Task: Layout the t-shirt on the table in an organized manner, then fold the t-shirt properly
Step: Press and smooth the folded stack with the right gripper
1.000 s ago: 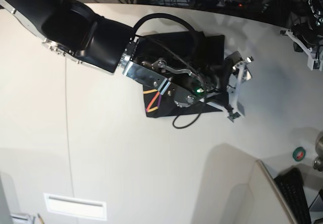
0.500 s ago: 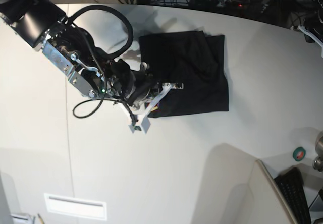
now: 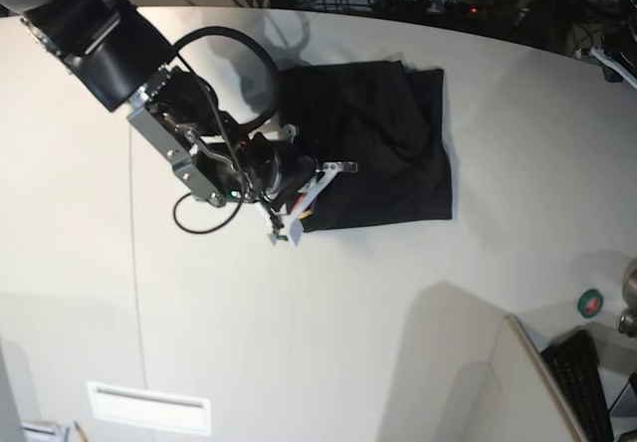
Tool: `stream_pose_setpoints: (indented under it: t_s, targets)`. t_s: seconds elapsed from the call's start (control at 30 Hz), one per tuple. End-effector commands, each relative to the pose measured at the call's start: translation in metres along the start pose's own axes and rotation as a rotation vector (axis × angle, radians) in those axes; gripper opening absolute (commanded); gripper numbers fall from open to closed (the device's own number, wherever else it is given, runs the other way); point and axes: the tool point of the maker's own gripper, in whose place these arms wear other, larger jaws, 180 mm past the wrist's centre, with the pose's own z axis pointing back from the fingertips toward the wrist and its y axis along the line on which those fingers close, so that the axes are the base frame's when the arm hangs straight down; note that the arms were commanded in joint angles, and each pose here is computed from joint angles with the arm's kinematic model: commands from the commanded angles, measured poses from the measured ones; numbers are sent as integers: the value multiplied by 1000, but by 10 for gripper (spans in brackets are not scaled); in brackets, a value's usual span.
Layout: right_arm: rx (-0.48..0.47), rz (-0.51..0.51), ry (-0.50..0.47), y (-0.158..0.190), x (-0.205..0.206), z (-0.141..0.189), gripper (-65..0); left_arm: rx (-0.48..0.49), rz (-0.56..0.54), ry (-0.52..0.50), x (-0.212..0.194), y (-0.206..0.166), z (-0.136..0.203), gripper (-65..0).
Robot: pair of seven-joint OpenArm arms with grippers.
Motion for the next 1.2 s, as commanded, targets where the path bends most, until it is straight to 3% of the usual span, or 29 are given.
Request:
stream_pose_setpoints:
  t_s: [0.0, 0.1, 0.27, 0.37, 0.43, 0.53, 0.77, 0.87, 1.1, 1.17]
  targets:
    - [32, 9, -21, 17, 14, -1, -650, 21, -21, -26, 11, 9, 5, -650]
    - [12, 28, -17, 26, 22, -13, -650, 20, -20, -26, 10, 9, 5, -650]
    - [90, 144, -27, 101, 34, -19, -650, 19, -18, -35, 14, 8, 4, -650]
    - [169, 233, -229, 145, 80, 7, -650, 18, -17, -33, 13, 7, 4, -650]
    - [231, 278, -311, 171, 93, 28, -650, 19, -18, -33, 14, 8, 4, -650]
    - [230, 305, -258, 162, 86, 41, -650, 21, -20, -31, 13, 9, 5, -650]
    - [164, 267, 48, 103, 1, 26, -650, 21, -21, -34, 14, 9, 5, -650]
    - [120, 264, 73, 85, -19, 17, -650, 20, -17, -31, 13, 9, 4, -650]
    - [-24, 415, 91, 83, -57, -17, -650, 21, 29, -41, 0, 24, -7, -650]
    - [-51, 455, 99, 82, -65, -26, -650, 34, 20, -2, -12, 27, -10, -650]
